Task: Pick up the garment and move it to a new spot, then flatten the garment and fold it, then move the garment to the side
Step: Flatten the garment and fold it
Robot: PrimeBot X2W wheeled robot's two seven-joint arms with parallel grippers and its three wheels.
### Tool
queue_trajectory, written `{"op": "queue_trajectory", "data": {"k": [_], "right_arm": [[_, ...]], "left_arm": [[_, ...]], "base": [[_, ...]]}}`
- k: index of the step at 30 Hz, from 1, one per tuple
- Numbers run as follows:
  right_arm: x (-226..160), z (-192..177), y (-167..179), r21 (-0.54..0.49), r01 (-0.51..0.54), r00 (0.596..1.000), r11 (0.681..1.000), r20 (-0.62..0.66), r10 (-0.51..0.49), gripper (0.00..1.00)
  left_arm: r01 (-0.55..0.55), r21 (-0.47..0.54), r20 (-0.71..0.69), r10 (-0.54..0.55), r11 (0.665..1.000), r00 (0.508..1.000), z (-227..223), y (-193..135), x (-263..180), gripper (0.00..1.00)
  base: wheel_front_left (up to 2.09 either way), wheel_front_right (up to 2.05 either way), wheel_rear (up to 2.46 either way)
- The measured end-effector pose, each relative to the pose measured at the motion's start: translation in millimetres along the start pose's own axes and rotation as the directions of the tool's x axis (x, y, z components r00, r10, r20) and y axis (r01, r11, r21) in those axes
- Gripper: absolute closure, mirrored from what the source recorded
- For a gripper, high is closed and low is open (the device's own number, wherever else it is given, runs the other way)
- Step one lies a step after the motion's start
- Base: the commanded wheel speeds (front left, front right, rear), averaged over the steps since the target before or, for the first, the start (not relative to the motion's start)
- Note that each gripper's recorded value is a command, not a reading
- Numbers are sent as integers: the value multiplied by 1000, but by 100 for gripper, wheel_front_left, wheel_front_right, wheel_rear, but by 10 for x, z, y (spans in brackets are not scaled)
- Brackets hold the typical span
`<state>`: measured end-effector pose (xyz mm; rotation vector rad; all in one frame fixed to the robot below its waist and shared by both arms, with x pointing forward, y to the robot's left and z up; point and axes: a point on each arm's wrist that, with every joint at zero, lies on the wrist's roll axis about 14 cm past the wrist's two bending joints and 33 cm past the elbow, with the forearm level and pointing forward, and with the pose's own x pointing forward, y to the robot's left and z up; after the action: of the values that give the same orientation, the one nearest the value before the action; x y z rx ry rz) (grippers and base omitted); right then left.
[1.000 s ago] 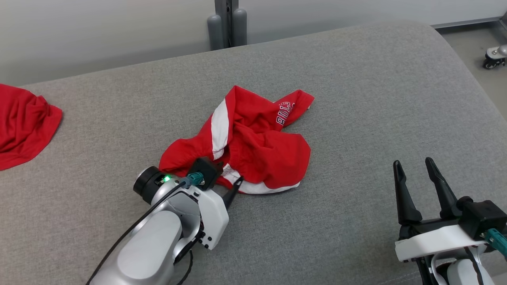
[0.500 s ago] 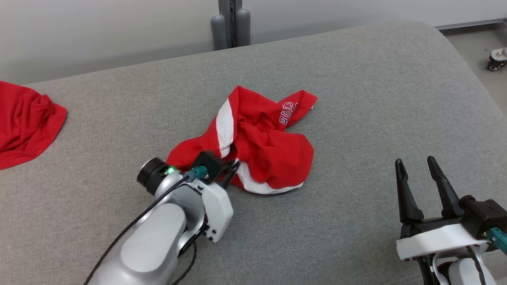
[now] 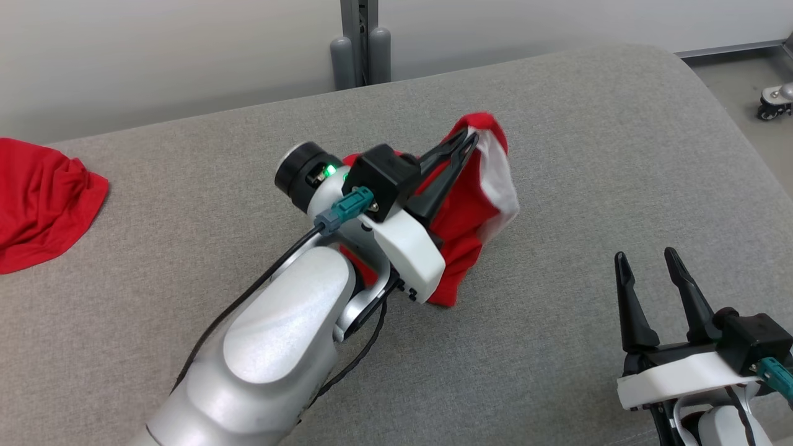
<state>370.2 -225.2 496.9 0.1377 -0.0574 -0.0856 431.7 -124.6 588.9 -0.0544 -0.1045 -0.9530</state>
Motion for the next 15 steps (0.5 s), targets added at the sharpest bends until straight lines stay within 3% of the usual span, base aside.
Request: {"op": "queue_trajectory", "data": {"k": [8,11,15], "right_arm": [[-34,23,-19,3,6,1000,1000,6,-6,0],[-21,19,-27,4,8,1000,1000,5,-8,0],[5,-24,22,9,-5,1000,1000,-5,5,0]], "left_arm": [[-87,-61,119,94,994,988,463,105,73,100],[-171,-103,71,179,980,981,275,295,-37,100],[-310,-158,-77,301,937,950,-292,571,-412,100]], "base": [[0,0,0],[0,0,0],[0,0,0]]}}
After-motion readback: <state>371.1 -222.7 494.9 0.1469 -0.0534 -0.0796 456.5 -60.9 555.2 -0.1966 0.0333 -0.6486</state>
